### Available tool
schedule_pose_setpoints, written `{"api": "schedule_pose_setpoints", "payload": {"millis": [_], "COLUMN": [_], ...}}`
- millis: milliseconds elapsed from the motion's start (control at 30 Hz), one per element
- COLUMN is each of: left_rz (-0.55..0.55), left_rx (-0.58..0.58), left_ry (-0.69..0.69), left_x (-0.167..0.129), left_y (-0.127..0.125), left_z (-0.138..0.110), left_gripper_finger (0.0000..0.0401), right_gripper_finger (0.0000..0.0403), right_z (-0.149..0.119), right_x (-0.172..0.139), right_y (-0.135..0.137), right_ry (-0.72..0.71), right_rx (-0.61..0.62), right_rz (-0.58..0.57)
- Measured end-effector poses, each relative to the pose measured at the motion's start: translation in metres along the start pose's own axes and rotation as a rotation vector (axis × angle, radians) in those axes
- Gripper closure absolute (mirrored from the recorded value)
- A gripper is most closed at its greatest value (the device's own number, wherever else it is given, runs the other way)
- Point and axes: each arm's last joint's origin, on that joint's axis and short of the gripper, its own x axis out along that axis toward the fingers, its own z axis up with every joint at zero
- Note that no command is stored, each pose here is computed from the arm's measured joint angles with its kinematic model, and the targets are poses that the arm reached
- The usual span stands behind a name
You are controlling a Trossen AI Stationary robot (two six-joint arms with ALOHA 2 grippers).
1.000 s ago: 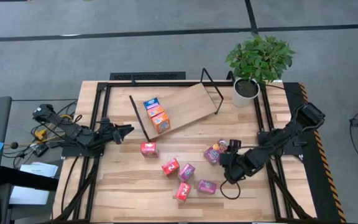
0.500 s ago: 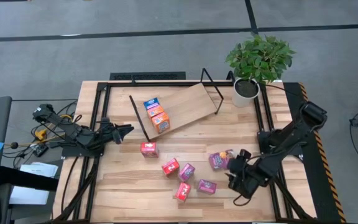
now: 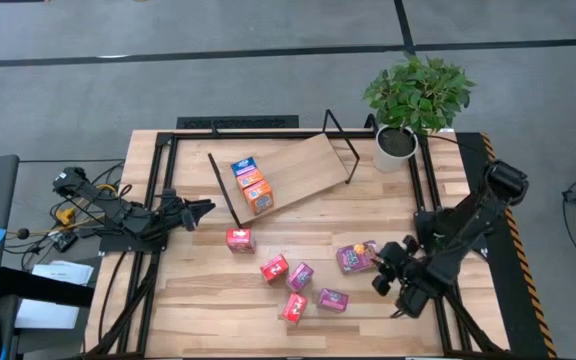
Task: Stack cereal on shelf
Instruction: Put the top purple cereal box on the shelf
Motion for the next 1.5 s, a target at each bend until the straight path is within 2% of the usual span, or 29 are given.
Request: {"api": "schedule_pose_setpoints", "payload": {"millis": [167, 267, 367, 533, 767, 800, 867, 1033, 1167, 1300, 1433, 1500], "left_rz": [0.004, 0.005, 0.005, 0.005, 0.005, 0.005, 0.005, 0.005, 0.008, 0.013, 0.013, 0.011], "left_rx": [0.000, 0.000, -0.002, -0.022, -0.025, -0.025, -0.025, -0.025, -0.022, -0.017, -0.028, -0.026], "left_ry": [-0.005, -0.006, -0.006, -0.006, -0.006, -0.006, -0.006, -0.006, -0.007, -0.013, -0.012, -0.009], "left_x": [0.000, 0.000, 0.000, 0.000, 0.000, 0.000, 0.000, 0.000, 0.000, 0.000, 0.000, 0.000], "left_y": [0.000, 0.000, 0.000, 0.000, 0.000, 0.000, 0.000, 0.000, 0.000, 0.001, 0.001, 0.000], "left_z": [0.000, 0.000, 0.000, 0.000, 0.000, 0.000, 0.000, 0.000, 0.000, 0.000, 0.000, 0.000], "left_gripper_finger": [0.0101, 0.0101, 0.0101, 0.0101, 0.0101, 0.0101, 0.0101, 0.0101, 0.0101, 0.0101, 0.0101, 0.0101], "right_gripper_finger": [0.0363, 0.0392, 0.0386, 0.0361, 0.0389, 0.0392, 0.0395, 0.0371, 0.0359, 0.0363, 0.0379, 0.0389], "right_z": [-0.020, -0.029, -0.036, -0.047, -0.062, -0.065, -0.072, -0.076, -0.072, -0.062, -0.039, -0.031], "right_x": [0.004, 0.005, 0.009, 0.013, 0.009, 0.007, 0.006, 0.004, 0.001, -0.005, -0.028, -0.045], "right_y": [-0.008, -0.006, -0.003, -0.002, -0.004, -0.003, -0.003, -0.007, -0.003, 0.011, 0.025, 0.033], "right_ry": [0.012, 0.006, -0.010, -0.029, -0.040, -0.028, 0.083, 0.115, 0.119, 0.121, 0.091, 0.020], "right_rx": [0.080, 0.073, 0.064, 0.125, 0.162, 0.164, 0.175, 0.144, 0.130, 0.072, 0.009, 0.003], "right_rz": [-0.014, 0.004, 0.007, -0.015, 0.005, 0.017, -0.004, -0.044, -0.049, -0.042, -0.041, 0.012]}}
